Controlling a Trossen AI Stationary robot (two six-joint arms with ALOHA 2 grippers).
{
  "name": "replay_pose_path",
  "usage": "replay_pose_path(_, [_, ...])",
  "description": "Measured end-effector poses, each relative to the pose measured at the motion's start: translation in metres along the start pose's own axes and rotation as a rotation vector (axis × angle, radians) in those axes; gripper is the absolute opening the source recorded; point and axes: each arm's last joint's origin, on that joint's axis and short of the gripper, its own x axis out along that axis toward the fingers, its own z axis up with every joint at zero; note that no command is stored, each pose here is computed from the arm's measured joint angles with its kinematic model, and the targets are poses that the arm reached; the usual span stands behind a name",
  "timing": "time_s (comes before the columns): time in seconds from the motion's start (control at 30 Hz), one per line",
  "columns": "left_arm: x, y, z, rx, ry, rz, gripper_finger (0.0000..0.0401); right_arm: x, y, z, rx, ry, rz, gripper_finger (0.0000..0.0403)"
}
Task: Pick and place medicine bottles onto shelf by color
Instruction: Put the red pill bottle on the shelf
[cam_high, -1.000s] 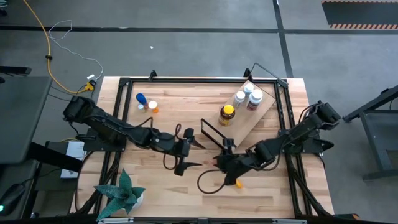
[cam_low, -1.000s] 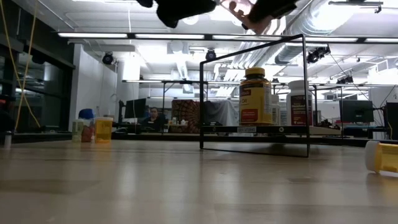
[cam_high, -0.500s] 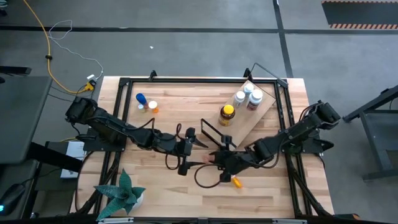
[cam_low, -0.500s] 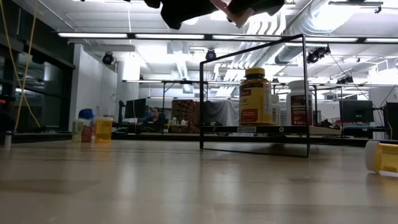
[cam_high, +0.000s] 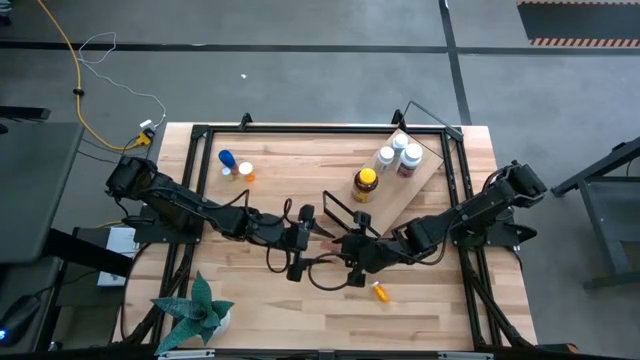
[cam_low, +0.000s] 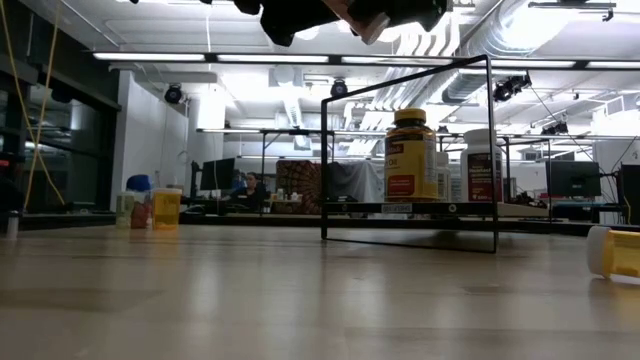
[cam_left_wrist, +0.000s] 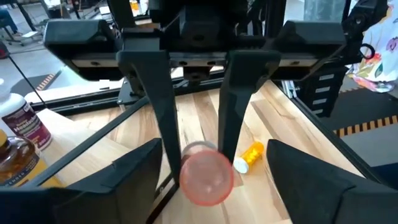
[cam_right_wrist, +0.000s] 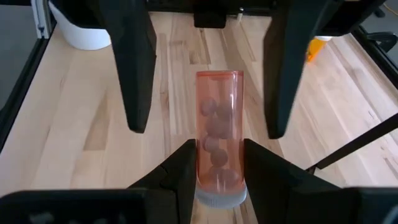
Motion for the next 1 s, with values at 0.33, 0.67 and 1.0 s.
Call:
replay_pose_path(0.33, [0.0, 0.0009, -0.0008, 0.027, 0.01, 0.028, 0.0174, -0.0001, 0.0002, -0.0001, 0.0, 0.0, 0.001, 0.0115])
replay_pose_path(0.67, [0.0, 0.0009, -0.001, 0.028, 0.011, 0.028, 0.0136, -0.0001, 0.0002, -0.0001, -0.001, 0.0, 0.001, 0.0115])
replay_pose_path(1.0, [0.0, 0.0009, -0.001, 0.032, 0.011, 0.028, 0.0113, -0.0001, 0.0002, -0.0001, -0.017, 0.001, 0.001, 0.0115])
